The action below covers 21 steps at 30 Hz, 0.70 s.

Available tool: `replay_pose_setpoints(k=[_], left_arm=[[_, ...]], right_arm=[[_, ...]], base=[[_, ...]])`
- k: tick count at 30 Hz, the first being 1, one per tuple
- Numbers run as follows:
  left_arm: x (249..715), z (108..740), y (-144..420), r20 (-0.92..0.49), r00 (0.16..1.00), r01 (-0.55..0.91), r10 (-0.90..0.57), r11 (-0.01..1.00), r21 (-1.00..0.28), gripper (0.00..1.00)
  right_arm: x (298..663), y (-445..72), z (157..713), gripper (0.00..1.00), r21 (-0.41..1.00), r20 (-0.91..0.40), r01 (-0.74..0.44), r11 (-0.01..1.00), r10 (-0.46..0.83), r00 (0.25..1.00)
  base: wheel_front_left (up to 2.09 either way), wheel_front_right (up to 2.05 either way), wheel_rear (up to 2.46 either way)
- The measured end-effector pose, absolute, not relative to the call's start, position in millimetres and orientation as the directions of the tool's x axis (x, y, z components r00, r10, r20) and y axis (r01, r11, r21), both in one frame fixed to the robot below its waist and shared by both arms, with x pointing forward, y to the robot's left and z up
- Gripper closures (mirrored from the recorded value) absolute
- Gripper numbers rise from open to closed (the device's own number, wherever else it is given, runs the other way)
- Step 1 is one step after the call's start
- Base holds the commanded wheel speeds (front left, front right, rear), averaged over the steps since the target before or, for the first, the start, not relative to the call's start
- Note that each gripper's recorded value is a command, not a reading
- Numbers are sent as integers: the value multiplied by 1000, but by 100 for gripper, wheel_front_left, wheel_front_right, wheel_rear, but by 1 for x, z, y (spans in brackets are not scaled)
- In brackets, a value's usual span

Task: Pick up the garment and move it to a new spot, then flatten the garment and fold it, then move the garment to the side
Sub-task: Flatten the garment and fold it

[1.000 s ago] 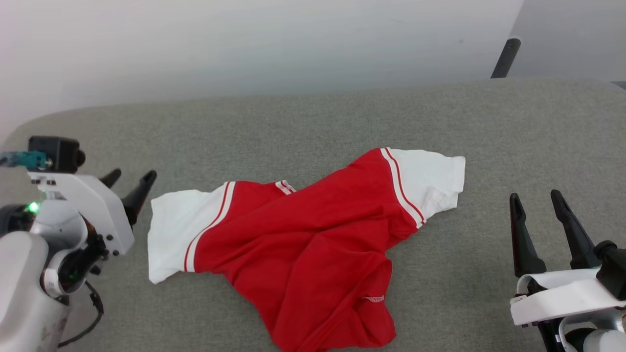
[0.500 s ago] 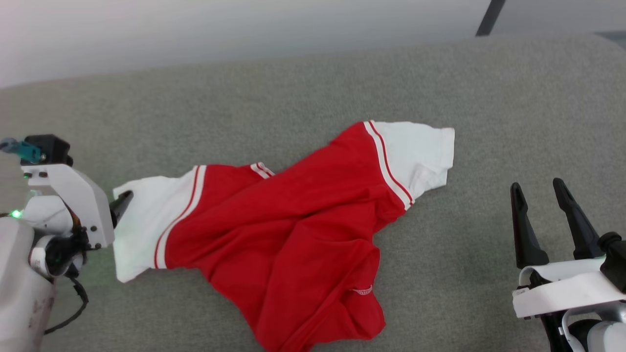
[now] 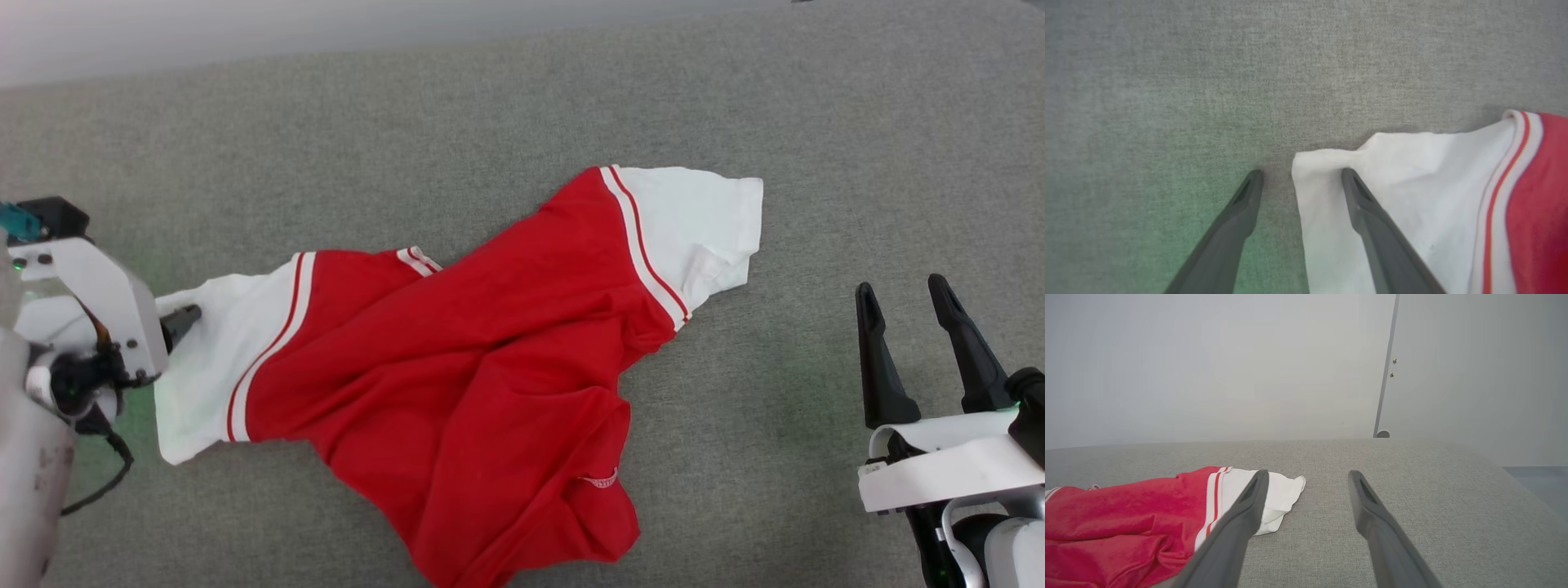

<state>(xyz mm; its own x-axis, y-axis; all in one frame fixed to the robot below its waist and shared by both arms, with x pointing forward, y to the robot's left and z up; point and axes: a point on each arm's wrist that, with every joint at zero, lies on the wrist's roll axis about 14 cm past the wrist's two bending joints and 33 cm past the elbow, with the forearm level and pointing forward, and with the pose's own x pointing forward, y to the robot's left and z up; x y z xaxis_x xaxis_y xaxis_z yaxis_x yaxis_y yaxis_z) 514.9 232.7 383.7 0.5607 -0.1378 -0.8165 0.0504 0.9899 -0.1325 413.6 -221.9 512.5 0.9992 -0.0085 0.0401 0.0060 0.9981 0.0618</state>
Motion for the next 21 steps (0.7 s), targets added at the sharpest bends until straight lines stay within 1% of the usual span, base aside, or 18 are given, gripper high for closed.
replay_pose_setpoints(k=[2,3,4,5,6,10,15,21], left_arm=[[515,381,230,-827,542,37,-148,988,-152,0],[515,380,229,-832,534,33,-149,987,-155,33],[515,378,228,-837,525,28,-154,986,-164,60],[514,378,227,-839,519,19,-164,983,-181,96],[514,378,225,-841,512,9,-175,980,-199,100],[509,375,223,-857,478,-10,-193,974,-225,100],[510,376,224,-856,481,-8,-189,975,-220,100],[509,380,223,-847,498,-1,-187,976,-216,100]], right_arm=[[415,-222,512,0,61,36,5,998,-7,999],[416,-222,511,0,61,36,5,998,-7,999],[416,-221,511,0,61,34,4,998,-6,999],[416,-221,510,0,61,30,4,998,-5,1000],[417,-221,509,0,62,26,3,998,-5,1000],[418,-220,507,0,64,16,0,998,-1,1000],[426,-215,506,0,78,-4,-19,997,20,1000],[444,-212,504,0,88,-82,-60,994,67,994]], base=[[0,0,0],[0,0,0],[0,0,0],[0,0,0],[0,0,0],[0,0,0],[0,0,0],[0,0,0]])
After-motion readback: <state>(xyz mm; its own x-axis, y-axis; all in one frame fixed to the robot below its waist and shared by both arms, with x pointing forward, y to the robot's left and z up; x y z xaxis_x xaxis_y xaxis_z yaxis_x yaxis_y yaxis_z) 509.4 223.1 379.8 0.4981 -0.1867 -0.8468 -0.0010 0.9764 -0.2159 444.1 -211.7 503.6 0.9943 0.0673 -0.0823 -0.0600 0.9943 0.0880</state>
